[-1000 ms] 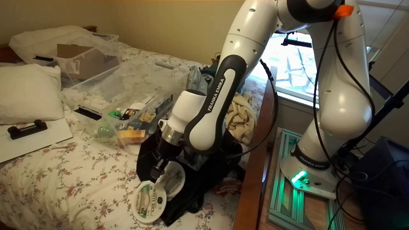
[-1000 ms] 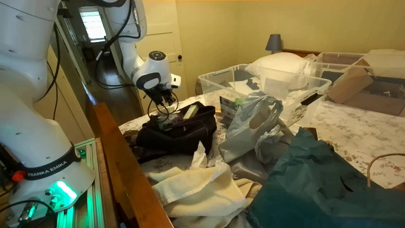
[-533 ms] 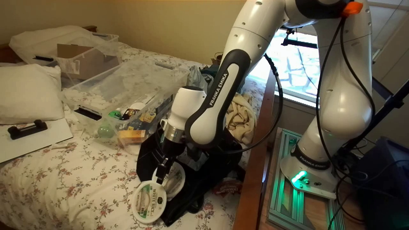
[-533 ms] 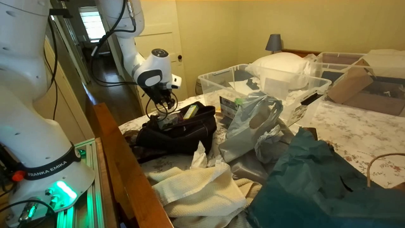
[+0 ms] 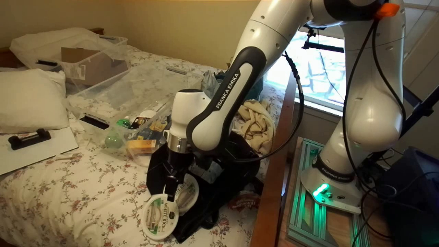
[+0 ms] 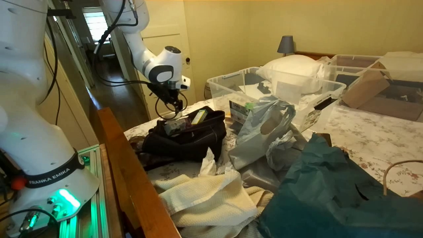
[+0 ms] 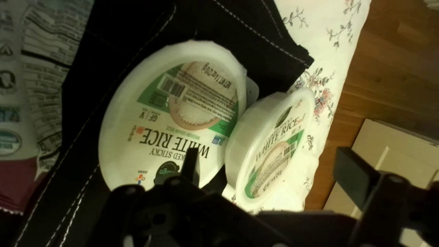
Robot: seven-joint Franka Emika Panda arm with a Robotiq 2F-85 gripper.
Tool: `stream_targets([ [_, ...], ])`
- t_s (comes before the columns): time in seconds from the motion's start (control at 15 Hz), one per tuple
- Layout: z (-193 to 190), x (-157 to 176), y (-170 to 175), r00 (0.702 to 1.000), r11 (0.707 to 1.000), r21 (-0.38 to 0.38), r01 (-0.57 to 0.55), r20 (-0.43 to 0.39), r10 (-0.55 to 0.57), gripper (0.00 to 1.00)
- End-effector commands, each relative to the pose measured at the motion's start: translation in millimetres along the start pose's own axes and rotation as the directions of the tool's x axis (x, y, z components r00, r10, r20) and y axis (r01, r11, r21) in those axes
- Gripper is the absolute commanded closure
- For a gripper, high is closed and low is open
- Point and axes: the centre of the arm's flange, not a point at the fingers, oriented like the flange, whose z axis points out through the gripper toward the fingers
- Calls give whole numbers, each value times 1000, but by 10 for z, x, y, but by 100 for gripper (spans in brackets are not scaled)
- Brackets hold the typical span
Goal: Take the items off the bag
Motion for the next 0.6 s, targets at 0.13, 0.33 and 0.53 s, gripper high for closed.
stream_targets([
  [0.13,140,246,-103,998,999,10,34,47,-35,0],
  [0.33,286,312,-124,996,999,23,49,78,-51,0],
  [0.53,418,351,-120,993,998,36,54,106,-58,0],
])
